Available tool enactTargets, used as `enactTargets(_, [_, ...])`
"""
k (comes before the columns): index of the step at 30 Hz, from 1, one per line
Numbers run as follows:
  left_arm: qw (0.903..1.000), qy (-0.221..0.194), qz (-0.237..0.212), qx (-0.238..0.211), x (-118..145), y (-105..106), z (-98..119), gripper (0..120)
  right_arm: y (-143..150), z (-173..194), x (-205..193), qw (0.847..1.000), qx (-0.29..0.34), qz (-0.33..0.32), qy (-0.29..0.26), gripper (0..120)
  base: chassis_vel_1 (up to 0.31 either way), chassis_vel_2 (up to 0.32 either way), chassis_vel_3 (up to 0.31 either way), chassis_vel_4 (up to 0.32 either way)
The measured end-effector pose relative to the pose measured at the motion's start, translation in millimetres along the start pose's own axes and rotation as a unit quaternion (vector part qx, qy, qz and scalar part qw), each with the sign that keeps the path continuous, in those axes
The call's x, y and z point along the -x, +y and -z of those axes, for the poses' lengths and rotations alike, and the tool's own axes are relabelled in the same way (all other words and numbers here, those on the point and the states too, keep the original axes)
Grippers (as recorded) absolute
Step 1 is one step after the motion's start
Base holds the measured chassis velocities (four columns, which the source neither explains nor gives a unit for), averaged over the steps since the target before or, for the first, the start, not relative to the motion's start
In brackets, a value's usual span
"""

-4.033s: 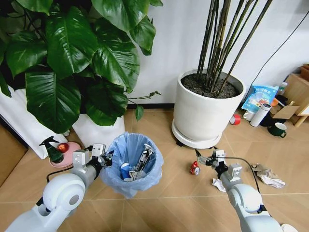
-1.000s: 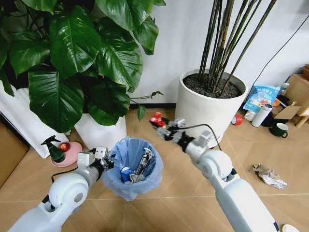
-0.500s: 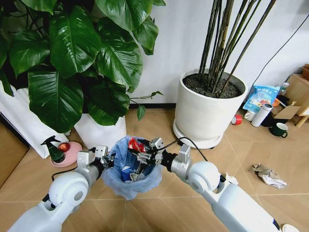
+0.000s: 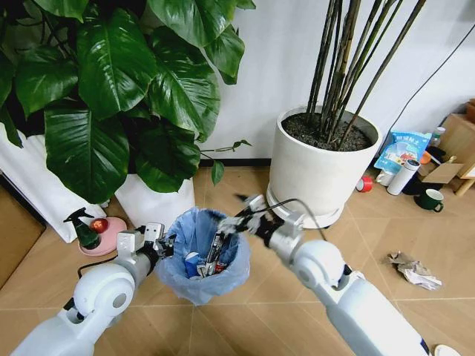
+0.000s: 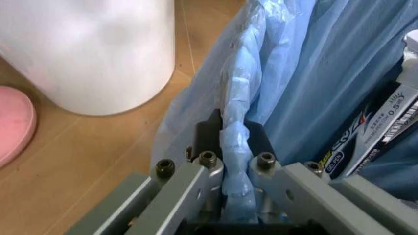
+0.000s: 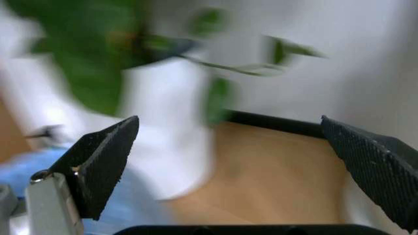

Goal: Pick up the trash bin and place the garbage on the floor into it.

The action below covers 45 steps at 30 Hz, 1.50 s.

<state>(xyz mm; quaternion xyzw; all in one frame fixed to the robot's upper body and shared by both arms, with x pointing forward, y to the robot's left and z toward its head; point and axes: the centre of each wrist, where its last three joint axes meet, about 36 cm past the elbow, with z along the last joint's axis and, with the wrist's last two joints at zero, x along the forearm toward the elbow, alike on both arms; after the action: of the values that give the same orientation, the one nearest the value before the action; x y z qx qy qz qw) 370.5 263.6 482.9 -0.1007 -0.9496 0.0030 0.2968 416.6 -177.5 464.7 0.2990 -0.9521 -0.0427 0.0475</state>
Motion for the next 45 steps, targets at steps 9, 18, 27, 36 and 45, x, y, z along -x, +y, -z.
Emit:
enactTargets(9, [0.9997,-0.023,0.002,0.007,-10,-3,8,0,-97,-52,-85,0.977,0.012,-0.209,0.045,100,0.0,0.0,0.0,0.0])
enactTargets(18, [0.9994,-0.034,-0.003,0.0,-16,-12,3,0,-151,-113,-158,0.964,0.011,-0.244,0.107,100,0.0,0.0,0.0,0.0])
enactTargets(27, [0.9994,-0.035,-0.005,-0.002,-17,-15,1,0,-152,-115,-174,0.959,0.015,-0.26,0.109,100,0.0,0.0,0.0,0.0])
enactTargets(36, [0.9995,-0.032,-0.006,-0.003,-19,-16,-2,0,-154,-115,-178,0.959,0.013,-0.258,0.117,100,0.0,0.0,0.0,0.0])
enactTargets(45, [0.9996,-0.029,-0.004,-0.001,-20,-15,-4,0,-152,-125,-181,0.959,0.019,-0.259,0.117,100,-0.097,-0.103,0.1,0.094])
